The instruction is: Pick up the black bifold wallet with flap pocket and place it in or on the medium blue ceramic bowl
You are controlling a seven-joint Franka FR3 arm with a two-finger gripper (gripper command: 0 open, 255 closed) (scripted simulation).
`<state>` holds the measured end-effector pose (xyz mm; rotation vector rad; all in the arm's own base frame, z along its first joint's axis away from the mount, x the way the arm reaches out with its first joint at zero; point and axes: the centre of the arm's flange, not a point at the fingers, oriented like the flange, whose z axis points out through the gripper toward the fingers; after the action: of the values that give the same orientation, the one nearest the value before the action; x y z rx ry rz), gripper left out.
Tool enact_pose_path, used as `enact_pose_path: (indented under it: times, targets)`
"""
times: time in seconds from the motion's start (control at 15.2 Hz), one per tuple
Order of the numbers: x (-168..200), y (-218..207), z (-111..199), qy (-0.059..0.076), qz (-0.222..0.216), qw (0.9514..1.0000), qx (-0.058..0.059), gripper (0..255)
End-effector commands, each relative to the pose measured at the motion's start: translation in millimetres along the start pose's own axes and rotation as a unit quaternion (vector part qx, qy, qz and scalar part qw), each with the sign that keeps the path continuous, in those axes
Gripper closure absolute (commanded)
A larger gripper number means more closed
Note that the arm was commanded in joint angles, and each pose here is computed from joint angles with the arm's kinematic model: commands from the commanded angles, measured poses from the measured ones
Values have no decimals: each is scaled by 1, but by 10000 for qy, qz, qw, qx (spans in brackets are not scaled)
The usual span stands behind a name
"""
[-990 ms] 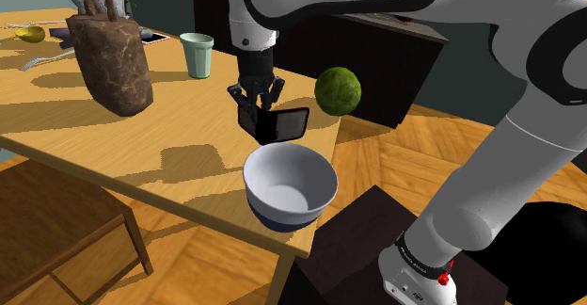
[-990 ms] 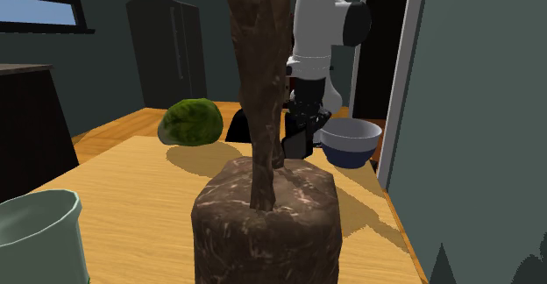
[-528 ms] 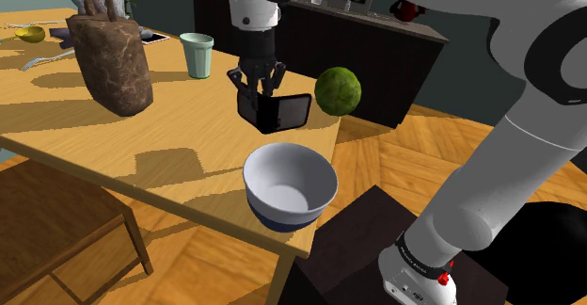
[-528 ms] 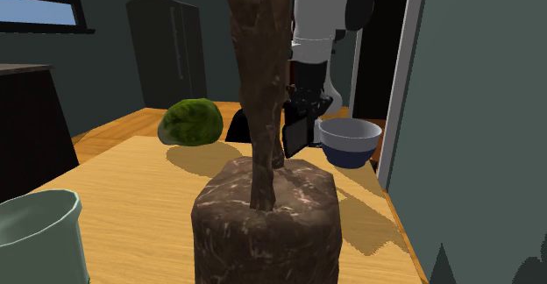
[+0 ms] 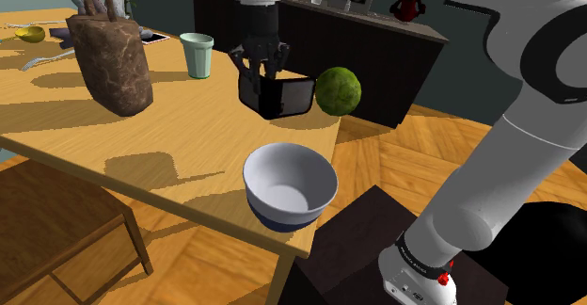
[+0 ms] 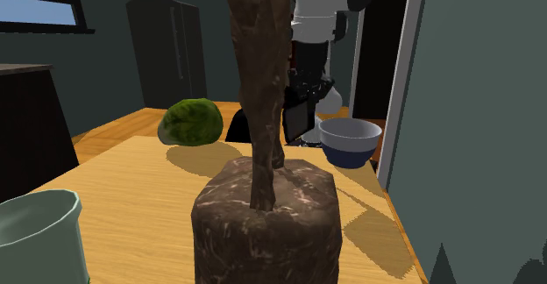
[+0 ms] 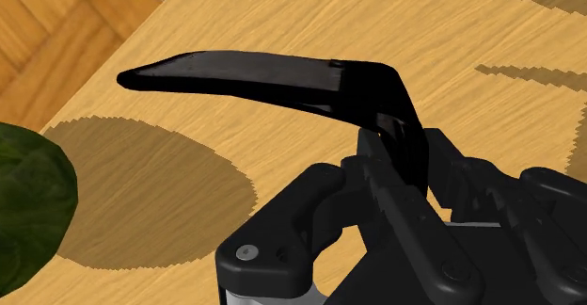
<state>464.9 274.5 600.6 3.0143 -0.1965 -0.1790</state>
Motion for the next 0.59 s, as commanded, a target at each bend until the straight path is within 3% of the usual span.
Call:
enact_pose_path:
  times: [0.0,0.53]
  targets:
    - [-1,2,-10,0,0,10000,-1,255]
    - [-5,6,-49,0,0,10000,-1,255]
